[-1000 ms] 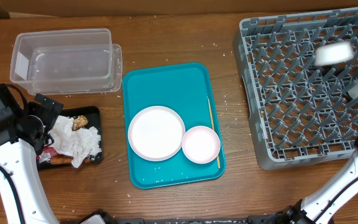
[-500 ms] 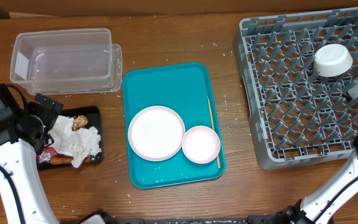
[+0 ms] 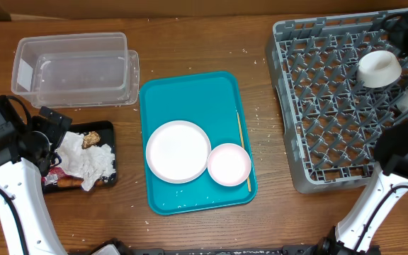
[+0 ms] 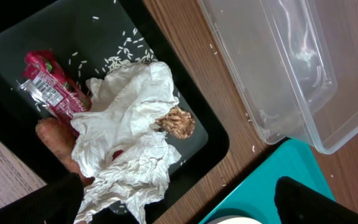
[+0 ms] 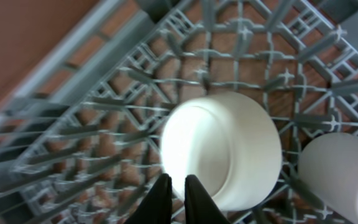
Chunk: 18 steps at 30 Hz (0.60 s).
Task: Sort waste into correct bins and load items into the dishwasher
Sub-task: 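Lower the white bowl into the rack beside the cup and release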
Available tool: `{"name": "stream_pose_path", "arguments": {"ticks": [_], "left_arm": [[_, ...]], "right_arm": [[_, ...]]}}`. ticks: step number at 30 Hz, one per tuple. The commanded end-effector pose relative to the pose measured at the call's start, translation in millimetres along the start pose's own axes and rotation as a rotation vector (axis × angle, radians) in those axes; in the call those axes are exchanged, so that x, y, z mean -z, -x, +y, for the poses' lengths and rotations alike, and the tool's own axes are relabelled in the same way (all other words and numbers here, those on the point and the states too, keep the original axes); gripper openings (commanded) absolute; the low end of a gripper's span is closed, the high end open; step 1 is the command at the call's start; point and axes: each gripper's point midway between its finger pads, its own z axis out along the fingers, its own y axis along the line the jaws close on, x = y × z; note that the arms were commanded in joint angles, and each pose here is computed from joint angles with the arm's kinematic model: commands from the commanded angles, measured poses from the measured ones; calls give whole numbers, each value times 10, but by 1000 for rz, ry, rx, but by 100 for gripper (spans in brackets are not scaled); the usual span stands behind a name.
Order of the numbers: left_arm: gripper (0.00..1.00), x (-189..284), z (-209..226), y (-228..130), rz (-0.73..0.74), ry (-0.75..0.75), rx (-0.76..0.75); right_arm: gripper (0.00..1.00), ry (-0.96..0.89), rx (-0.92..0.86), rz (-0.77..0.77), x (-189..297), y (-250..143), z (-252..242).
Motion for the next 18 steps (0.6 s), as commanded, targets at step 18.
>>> {"name": "stream_pose_path", "arguments": {"ticks": [18], "left_arm": [[100,39,-39,42,-12,-12,9]], "right_arm": [[6,-250,-49,56,-431,-211,-744]]}}
